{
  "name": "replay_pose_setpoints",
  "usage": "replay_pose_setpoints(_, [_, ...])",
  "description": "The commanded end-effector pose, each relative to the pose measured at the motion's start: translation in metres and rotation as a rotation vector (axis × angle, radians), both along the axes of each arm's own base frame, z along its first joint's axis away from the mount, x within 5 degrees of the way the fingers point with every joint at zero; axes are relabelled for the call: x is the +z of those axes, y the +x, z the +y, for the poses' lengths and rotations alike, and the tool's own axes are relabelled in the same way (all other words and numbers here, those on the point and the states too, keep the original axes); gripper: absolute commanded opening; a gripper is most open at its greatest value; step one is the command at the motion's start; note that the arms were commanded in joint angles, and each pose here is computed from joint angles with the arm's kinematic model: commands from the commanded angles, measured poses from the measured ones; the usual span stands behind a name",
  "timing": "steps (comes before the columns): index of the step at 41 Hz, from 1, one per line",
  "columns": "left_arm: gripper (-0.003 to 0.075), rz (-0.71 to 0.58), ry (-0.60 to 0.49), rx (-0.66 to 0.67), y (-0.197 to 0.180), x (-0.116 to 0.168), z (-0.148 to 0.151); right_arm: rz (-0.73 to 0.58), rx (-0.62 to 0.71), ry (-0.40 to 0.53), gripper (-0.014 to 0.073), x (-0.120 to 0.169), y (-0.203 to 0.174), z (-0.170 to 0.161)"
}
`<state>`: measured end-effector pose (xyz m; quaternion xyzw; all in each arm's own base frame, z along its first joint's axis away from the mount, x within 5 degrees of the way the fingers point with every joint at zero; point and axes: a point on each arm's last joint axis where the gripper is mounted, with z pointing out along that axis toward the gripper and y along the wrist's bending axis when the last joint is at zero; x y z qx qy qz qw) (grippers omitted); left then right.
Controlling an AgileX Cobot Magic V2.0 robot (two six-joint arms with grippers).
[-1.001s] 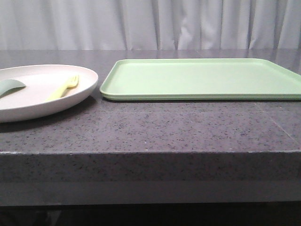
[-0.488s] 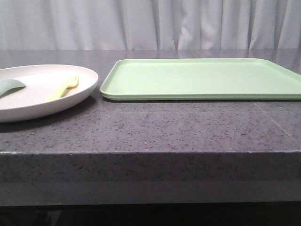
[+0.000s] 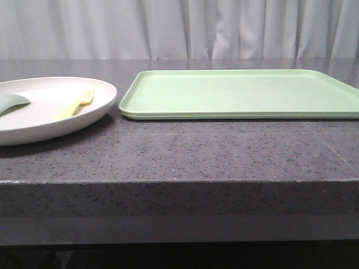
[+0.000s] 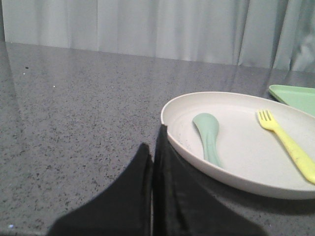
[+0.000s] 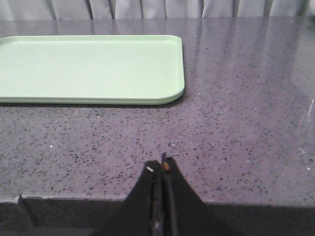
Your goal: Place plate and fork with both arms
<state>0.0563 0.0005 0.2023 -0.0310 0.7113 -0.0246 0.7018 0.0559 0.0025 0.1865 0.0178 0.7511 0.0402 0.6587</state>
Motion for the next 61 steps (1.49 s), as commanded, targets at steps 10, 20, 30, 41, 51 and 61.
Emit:
replay_pose_setpoints(10, [-0.0018,-0.294,-0.067,-0.001,-0.006,0.031,0.001,-0.151,-0.003,0.021,-0.0113,0.031,-0.004,0.000])
replay_pose_setpoints(20, [-0.0018,-0.371,-0.053,-0.004,-0.013,0.081,0.000,-0.202,0.009,0.020,-0.0111,0.092,-0.020,0.000])
replay_pose_setpoints(30, [-0.0018,-0.175,0.038,0.008,0.015,0.139,0.001,-0.143,0.012,0.018,-0.0111,0.153,0.000,0.001])
replay_pose_setpoints(41, [-0.0018,0.003,0.037,0.011,0.058,0.160,0.001,-0.046,0.009,0.017,-0.0111,0.168,0.040,0.002])
replay_pose_setpoints(51, [0.0061,0.016,0.037,0.010,0.063,0.157,0.001,-0.054,0.008,0.017,0.0041,0.168,0.042,0.002])
replay_pose_setpoints(61, [0.0657,0.014,0.037,0.010,0.063,0.158,0.001,-0.056,0.007,0.017,0.0604,0.168,0.042,0.002])
